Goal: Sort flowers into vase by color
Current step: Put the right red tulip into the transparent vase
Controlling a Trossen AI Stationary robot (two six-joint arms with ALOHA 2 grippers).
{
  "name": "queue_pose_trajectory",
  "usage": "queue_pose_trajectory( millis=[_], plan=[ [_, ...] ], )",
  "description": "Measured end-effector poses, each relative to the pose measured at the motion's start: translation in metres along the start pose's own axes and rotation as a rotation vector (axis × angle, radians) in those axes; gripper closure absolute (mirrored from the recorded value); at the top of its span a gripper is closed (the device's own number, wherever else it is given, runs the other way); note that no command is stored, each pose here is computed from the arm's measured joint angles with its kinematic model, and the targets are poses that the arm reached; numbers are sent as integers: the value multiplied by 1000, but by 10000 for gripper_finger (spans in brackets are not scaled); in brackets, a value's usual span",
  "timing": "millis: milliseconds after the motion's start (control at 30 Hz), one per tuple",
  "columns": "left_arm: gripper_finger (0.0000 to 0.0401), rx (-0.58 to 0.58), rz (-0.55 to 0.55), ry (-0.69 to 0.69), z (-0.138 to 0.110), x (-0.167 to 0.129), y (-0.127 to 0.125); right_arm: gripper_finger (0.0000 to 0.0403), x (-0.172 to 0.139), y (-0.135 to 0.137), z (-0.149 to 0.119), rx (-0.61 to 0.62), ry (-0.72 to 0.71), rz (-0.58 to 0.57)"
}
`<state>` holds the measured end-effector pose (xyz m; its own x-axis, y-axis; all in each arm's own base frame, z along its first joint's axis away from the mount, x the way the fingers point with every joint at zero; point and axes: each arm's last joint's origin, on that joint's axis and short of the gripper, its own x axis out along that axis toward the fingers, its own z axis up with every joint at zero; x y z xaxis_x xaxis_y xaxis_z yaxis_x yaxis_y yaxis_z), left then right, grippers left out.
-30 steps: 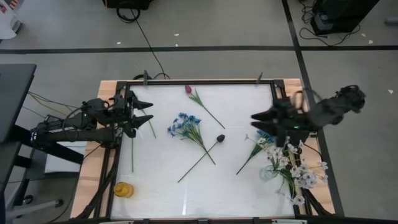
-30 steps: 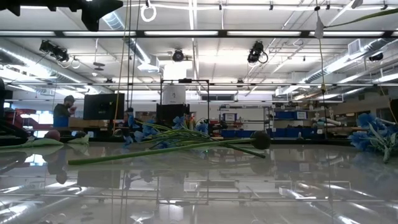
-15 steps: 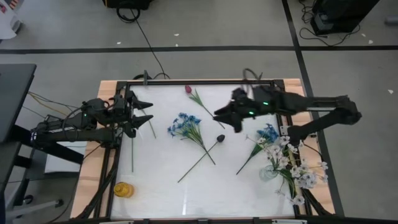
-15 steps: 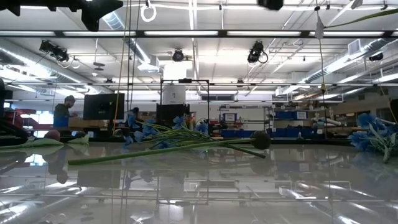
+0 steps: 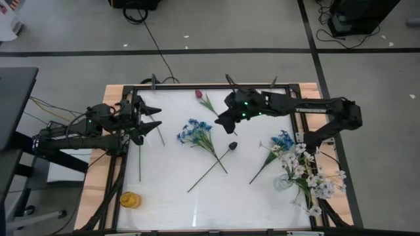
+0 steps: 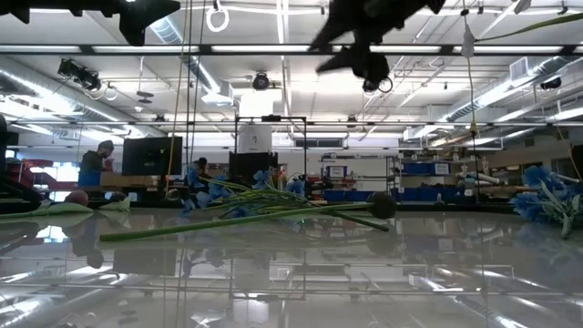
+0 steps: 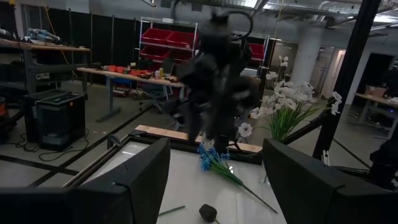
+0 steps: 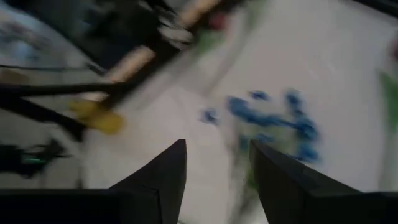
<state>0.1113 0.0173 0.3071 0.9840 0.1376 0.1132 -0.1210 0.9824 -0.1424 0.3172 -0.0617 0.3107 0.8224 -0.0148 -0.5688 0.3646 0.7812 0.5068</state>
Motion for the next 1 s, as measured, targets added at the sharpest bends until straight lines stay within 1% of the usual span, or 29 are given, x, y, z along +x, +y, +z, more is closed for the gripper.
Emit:
queue_pose_trajectory(
  millis=[167,300,367,467,567,667,833,933,1000],
  plan=[
    [140,0,0,0,0,0,0,240,17,-29,2,24,63,-93],
    [140,0,0,0,0,0,0,247,37,-45,0,52,120,-94],
    [140,0,0,1,0,0,0,249,47,-52,-1,45,144,-89],
    [140,0,0,0,0,0,0,250,65,-63,-6,15,167,-123],
    [140,0,0,1,0,0,0,250,80,-76,-8,17,176,-180],
    [140,0,0,0,0,0,0,250,96,-89,-5,5,173,-250],
    [140,0,0,0,0,0,0,250,123,-105,12,-35,197,-345],
    [140,0,0,0,0,0,0,250,136,-113,24,-81,248,-448],
    [140,0,0,1,0,0,0,250,145,-121,29,-81,286,-505]
  ],
)
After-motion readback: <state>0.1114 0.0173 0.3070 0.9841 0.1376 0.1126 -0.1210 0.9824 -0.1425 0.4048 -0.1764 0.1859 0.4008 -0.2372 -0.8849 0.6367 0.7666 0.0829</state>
